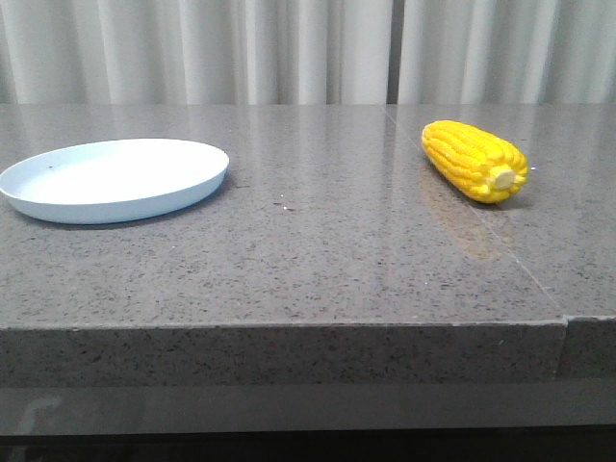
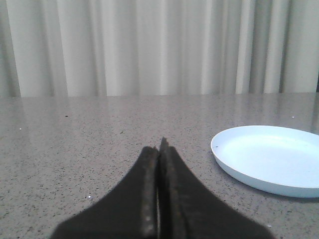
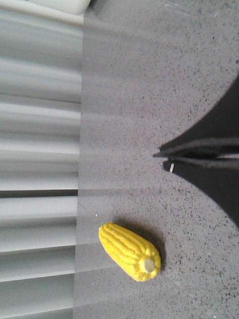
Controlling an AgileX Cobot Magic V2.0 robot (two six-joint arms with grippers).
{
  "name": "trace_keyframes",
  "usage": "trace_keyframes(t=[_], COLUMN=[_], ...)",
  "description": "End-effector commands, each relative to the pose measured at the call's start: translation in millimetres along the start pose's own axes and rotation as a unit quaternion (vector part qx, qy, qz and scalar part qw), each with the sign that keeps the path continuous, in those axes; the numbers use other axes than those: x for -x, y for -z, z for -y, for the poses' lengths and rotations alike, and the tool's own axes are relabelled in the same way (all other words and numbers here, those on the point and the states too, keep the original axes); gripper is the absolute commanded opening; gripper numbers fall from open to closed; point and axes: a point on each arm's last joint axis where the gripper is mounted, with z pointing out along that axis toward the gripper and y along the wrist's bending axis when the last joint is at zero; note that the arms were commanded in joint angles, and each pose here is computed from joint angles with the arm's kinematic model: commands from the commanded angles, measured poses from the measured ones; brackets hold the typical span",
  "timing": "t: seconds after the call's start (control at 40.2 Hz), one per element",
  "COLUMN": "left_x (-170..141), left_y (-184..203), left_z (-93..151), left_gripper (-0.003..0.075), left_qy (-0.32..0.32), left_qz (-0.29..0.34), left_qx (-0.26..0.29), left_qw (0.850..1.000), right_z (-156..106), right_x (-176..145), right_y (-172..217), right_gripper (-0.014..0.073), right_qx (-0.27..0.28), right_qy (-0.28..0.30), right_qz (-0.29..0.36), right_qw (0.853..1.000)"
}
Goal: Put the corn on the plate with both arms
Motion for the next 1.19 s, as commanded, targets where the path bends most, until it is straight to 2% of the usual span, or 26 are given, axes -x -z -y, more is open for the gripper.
trace_keyframes(t=[0.0,0.87,1.168], left_x=[8.0,8.0,12.2], left_y=[2.2,2.2,2.5], left_z=[0.0,0.0,0.0], left_gripper=[-0.0020,-0.0020,-0.0020], left_qy=[0.003,0.003,0.002], left_qz=[0.050,0.050,0.074], left_qx=[0.000,0.000,0.000], left_qw=[0.999,0.999,0.997], right_z=[0.1,0.1,0.2], right_x=[14.2,14.3,15.9], right_y=[1.9,1.9,2.1], right_gripper=[-0.0068,-0.0068,-0.0068], right_qx=[-0.002,-0.002,-0.001], right_qy=[0.005,0.005,-0.010], right_qz=[0.057,0.058,0.064], right_qw=[0.998,0.998,0.998])
